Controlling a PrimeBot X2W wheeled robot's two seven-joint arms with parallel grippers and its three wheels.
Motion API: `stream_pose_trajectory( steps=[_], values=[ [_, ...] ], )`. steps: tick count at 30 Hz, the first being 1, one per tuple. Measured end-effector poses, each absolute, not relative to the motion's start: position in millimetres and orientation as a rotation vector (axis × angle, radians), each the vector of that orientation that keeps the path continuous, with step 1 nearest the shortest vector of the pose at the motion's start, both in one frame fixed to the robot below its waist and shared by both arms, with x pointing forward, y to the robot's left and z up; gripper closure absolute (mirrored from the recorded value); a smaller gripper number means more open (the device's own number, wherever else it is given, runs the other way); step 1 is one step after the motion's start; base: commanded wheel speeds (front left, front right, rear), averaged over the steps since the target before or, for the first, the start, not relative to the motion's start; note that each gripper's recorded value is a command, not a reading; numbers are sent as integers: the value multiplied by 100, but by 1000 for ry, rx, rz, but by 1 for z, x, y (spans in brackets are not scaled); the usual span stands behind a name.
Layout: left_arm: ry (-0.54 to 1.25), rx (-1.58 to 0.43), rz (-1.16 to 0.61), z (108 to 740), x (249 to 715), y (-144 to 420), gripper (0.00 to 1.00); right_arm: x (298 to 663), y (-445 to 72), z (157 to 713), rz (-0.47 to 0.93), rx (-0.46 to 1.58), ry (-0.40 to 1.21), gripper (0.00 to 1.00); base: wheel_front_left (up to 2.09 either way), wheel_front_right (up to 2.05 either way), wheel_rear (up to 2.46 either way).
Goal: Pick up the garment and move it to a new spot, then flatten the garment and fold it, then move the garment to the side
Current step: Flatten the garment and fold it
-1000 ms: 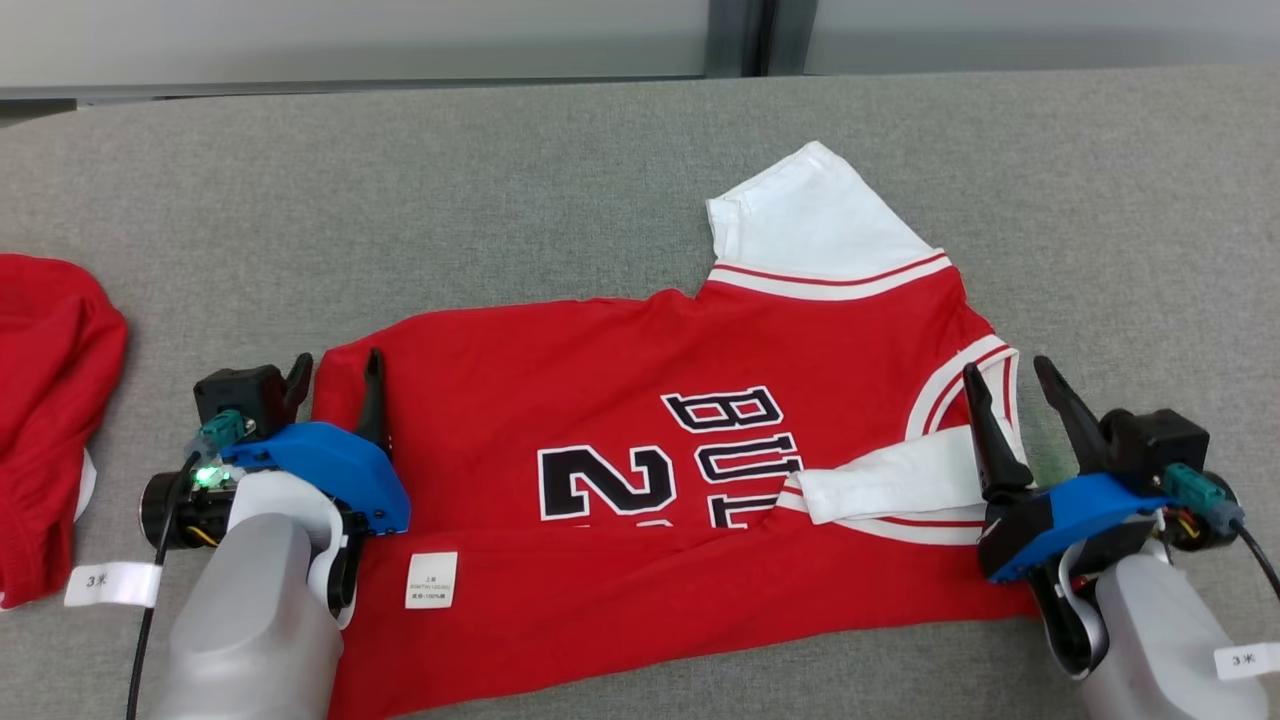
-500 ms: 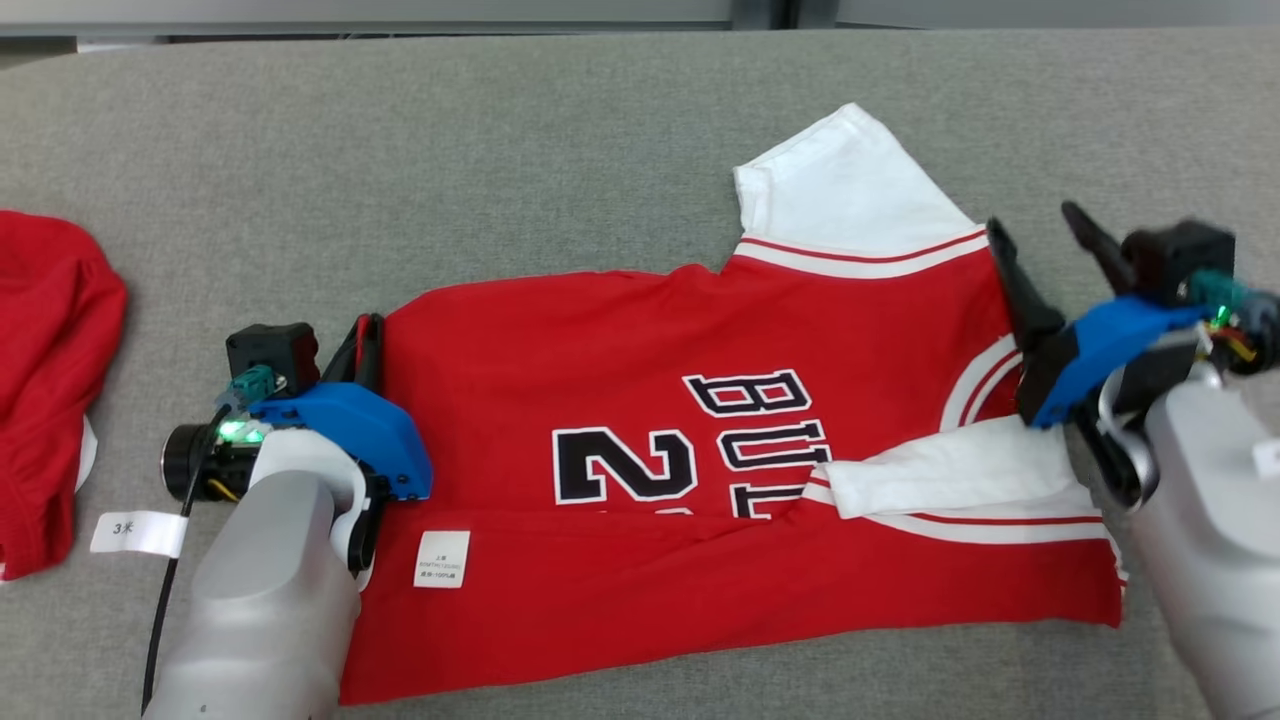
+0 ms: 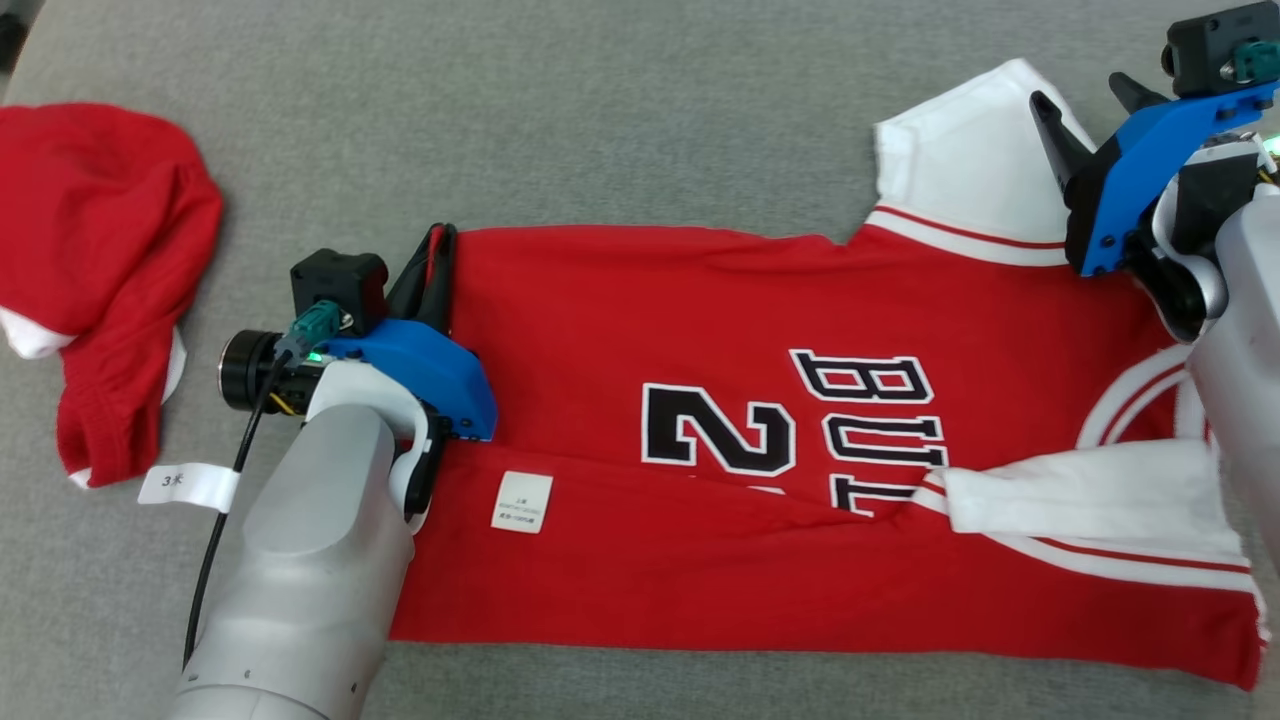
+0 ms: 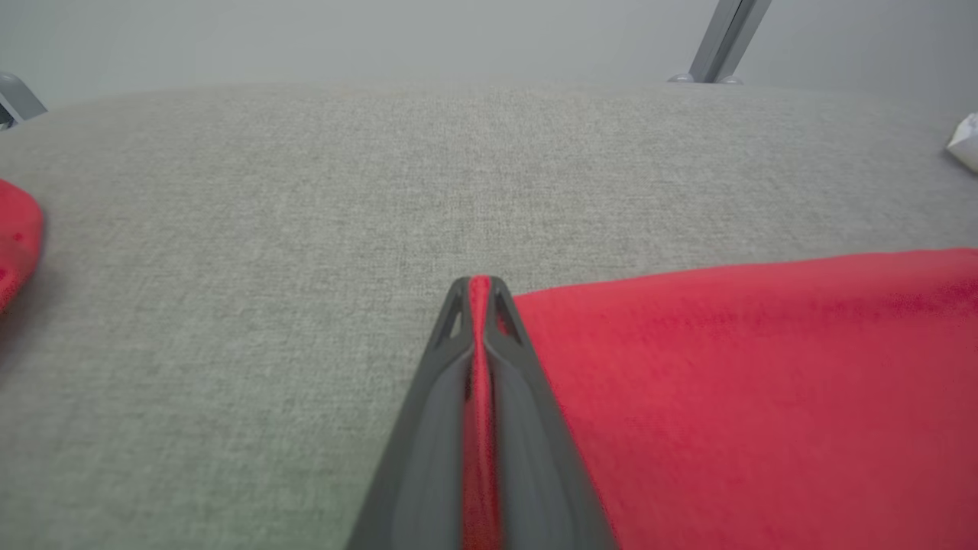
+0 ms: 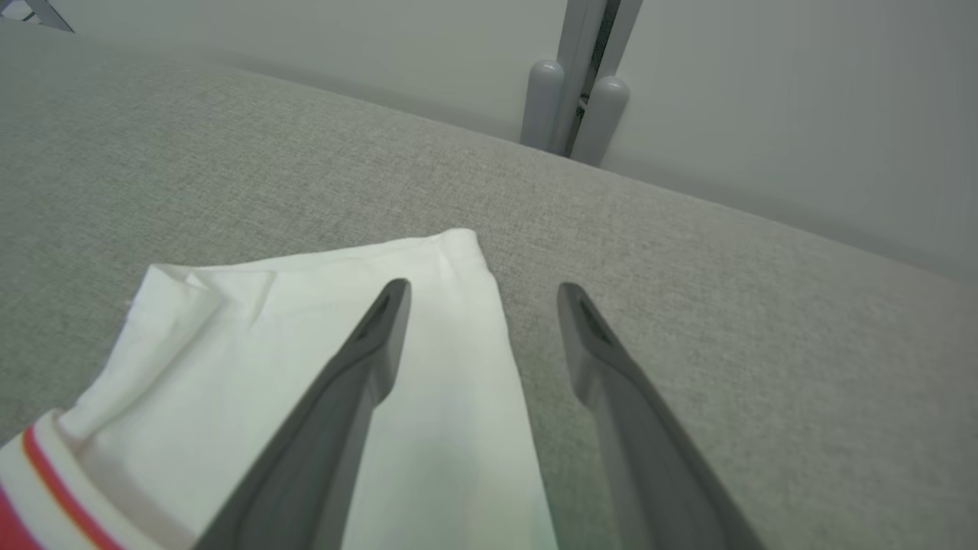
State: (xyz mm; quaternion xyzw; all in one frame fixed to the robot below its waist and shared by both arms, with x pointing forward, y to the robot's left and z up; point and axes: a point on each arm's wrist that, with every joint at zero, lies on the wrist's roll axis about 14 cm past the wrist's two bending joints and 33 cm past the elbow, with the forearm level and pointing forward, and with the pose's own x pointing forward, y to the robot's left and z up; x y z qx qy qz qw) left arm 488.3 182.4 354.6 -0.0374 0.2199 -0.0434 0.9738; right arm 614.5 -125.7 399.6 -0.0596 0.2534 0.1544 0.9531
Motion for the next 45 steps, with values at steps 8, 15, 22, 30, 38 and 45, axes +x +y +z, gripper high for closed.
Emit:
stream_pose_trajectory(
  steps=[8,15,22,30,38,45],
  values=[
    [437,-97,-94,351,486,184,100,632,-113,365,338,-153,603,0,0,0,0],
    [439,-108,-88,348,486,183,100,637,-101,357,363,-147,625,100,0,0,0],
    [368,-99,-69,367,501,181,100,658,-132,391,287,-124,403,100,0,0,0],
    [238,-80,-78,403,518,175,100,663,-151,440,220,-65,198,100,0,0,0],
    [185,-63,-78,419,513,173,100,637,-160,481,203,31,74,100,0,0,0],
    [183,-61,-73,424,485,173,100,575,-170,486,191,158,43,100,0,0,0]
  ],
)
